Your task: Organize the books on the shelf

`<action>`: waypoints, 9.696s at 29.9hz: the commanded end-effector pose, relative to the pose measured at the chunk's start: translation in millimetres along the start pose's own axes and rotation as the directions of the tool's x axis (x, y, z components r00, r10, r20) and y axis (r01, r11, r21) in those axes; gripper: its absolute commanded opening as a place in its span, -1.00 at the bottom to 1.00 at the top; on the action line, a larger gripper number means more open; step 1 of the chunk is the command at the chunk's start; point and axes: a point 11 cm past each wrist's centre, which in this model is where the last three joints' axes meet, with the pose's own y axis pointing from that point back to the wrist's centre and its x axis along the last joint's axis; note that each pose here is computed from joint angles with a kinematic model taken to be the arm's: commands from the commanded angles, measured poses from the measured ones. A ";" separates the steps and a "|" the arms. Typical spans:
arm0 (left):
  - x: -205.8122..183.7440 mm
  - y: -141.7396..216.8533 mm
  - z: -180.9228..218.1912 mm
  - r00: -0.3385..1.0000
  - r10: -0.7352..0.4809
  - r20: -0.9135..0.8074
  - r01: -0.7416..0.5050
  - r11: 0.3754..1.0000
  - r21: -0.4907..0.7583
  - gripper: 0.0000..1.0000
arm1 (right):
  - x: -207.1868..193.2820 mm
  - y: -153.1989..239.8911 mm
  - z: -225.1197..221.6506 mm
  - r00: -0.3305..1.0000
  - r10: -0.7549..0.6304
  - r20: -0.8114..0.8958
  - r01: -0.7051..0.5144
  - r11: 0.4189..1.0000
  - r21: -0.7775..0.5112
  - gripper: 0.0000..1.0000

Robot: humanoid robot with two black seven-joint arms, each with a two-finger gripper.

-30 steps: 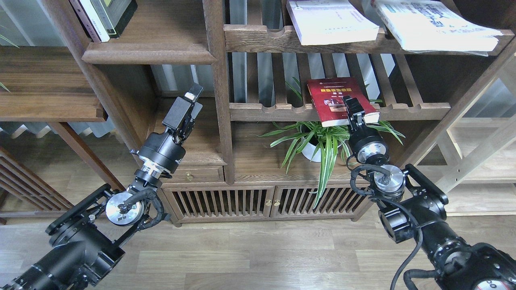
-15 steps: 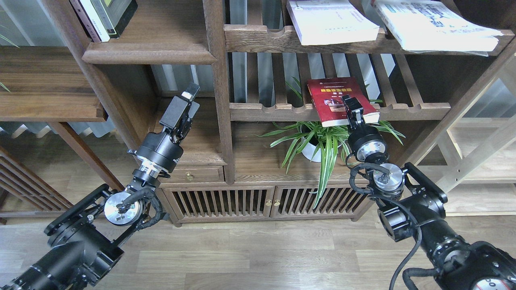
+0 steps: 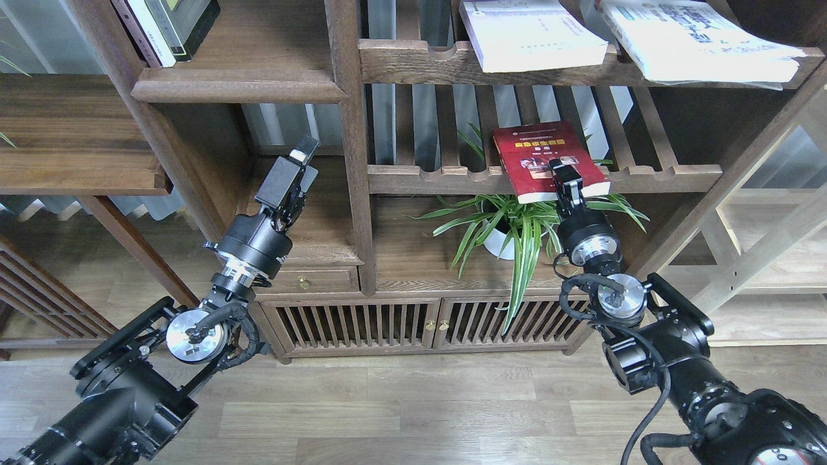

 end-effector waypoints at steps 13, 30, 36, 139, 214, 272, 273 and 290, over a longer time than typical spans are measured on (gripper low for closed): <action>0.6 1.4 -5.0 1.000 0.002 -0.002 -0.002 1.000 0.017 0.98 | -6.4 7.0 -2.6 0.991 -0.129 0.037 0.128 0.992 0.018 -0.91; -1.2 2.6 -10.5 1.000 -0.003 -0.006 0.003 0.999 0.032 0.98 | 11.2 43.0 3.4 0.981 -0.173 0.089 0.174 0.985 0.000 -0.92; -0.5 4.4 -14.9 1.000 -0.002 -0.001 0.002 0.999 0.048 0.98 | 4.3 54.1 10.2 0.968 -0.203 0.148 0.205 0.979 -0.001 -0.91; -1.1 17.6 -92.5 0.969 0.070 -0.239 -0.001 0.960 0.278 0.82 | -60.1 129.2 164.2 0.887 -0.281 0.366 0.414 0.836 -0.360 -0.90; 10.1 23.4 -89.6 0.968 0.101 -0.230 -0.038 0.965 0.260 -0.93 | -74.4 124.3 166.7 0.876 -0.317 0.364 0.451 0.807 -0.381 0.25; -172.5 92.5 183.5 0.587 -0.223 0.778 0.062 0.971 0.232 -1.00 | -66.0 57.3 66.2 0.913 -0.389 0.122 0.408 0.879 -0.249 0.72; -172.4 92.6 183.5 0.579 -0.225 0.784 0.059 0.970 0.234 -1.00 | -65.1 56.9 66.1 0.914 -0.387 0.119 0.405 0.880 -0.250 0.72; -191.3 79.2 189.9 0.490 -0.259 0.832 0.095 0.965 0.245 -1.00 | -73.6 48.2 75.9 0.909 -0.408 0.088 0.416 0.865 -0.281 0.72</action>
